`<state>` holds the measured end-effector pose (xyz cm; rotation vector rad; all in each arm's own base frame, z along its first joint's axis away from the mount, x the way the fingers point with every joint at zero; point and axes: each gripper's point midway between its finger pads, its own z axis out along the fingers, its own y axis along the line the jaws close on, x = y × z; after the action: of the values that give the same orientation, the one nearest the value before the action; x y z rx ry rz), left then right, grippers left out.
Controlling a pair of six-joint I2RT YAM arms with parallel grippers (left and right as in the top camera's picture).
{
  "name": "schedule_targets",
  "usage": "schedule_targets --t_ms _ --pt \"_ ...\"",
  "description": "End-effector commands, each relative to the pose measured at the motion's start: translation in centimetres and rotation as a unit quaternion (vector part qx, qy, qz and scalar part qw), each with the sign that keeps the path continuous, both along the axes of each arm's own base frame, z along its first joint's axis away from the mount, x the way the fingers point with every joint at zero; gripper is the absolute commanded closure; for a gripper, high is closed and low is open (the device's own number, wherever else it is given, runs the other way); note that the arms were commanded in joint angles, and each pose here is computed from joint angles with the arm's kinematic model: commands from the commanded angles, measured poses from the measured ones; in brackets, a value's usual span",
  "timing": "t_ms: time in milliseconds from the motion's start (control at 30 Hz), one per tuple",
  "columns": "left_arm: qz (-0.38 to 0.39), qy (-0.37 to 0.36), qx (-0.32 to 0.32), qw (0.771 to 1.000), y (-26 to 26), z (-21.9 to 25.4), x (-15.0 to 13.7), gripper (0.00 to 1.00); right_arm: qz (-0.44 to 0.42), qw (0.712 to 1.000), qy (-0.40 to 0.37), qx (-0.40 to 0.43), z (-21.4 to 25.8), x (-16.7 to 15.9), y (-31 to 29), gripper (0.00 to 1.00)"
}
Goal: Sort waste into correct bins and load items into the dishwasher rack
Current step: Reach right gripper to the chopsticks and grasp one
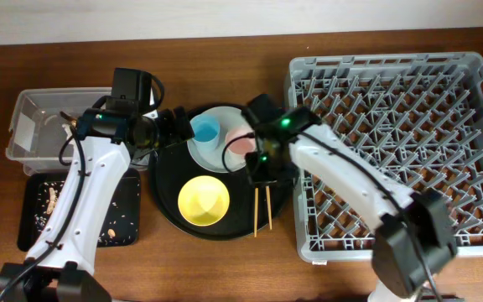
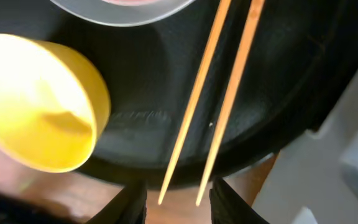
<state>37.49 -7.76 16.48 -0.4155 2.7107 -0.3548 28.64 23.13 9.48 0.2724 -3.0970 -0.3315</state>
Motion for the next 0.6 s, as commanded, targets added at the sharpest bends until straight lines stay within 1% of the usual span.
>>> schedule_targets --t_ms 0,33,100,200,267,367,400,467,533,567 --pt "-0.002 -0.012 -0.004 1.0 0.0 0.8 0.3 0.01 -0.023 0.998 0.001 -0.061 -2.4 -0.1 -0.4 0.65" --pt "-0.002 -0.012 -0.004 1.0 0.0 0.8 0.3 0.01 -0.033 0.997 -0.001 -0.076 -2.9 -0.2 -0.8 0.64" --pt "-0.002 -0.012 -0.004 1.0 0.0 0.8 0.3 0.01 -0.048 0.996 0.003 -0.08 -3.5 -0.4 -1.0 0.64" --pt "-0.002 -0.012 -0.004 1.0 0.0 0.8 0.3 0.01 -0.044 0.997 -0.001 -0.062 -5.7 -0.8 -0.2 0.64" --pt "-0.002 -0.012 -0.004 1.0 0.0 0.8 0.3 0.01 -0.034 0.998 -0.02 -0.05 -7.2 -1.0 0.7 0.64" --pt "-0.002 -0.012 -0.004 1.0 0.0 0.8 0.3 0.01 -0.051 0.996 -0.03 -0.061 -8.4 -1.2 0.3 0.64" --pt "-0.002 -0.012 -0.004 1.0 0.0 0.8 0.3 0.01 -0.051 0.996 -0.032 -0.059 -8.6 -1.2 0.4 0.66" --pt "-0.002 -0.012 -0.004 1.0 0.0 0.8 0.3 0.01 -0.052 0.996 -0.034 -0.058 -8.6 -1.1 0.4 0.77" --pt "-0.002 -0.012 -0.004 1.0 0.0 0.8 0.3 0.01 -0.053 0.996 -0.031 -0.061 -8.6 -1.2 0.3 0.78" --pt "-0.002 -0.012 -0.004 1.0 0.0 0.8 0.3 0.01 -0.066 0.995 -0.025 -0.064 -8.7 -1.4 0.1 0.78"
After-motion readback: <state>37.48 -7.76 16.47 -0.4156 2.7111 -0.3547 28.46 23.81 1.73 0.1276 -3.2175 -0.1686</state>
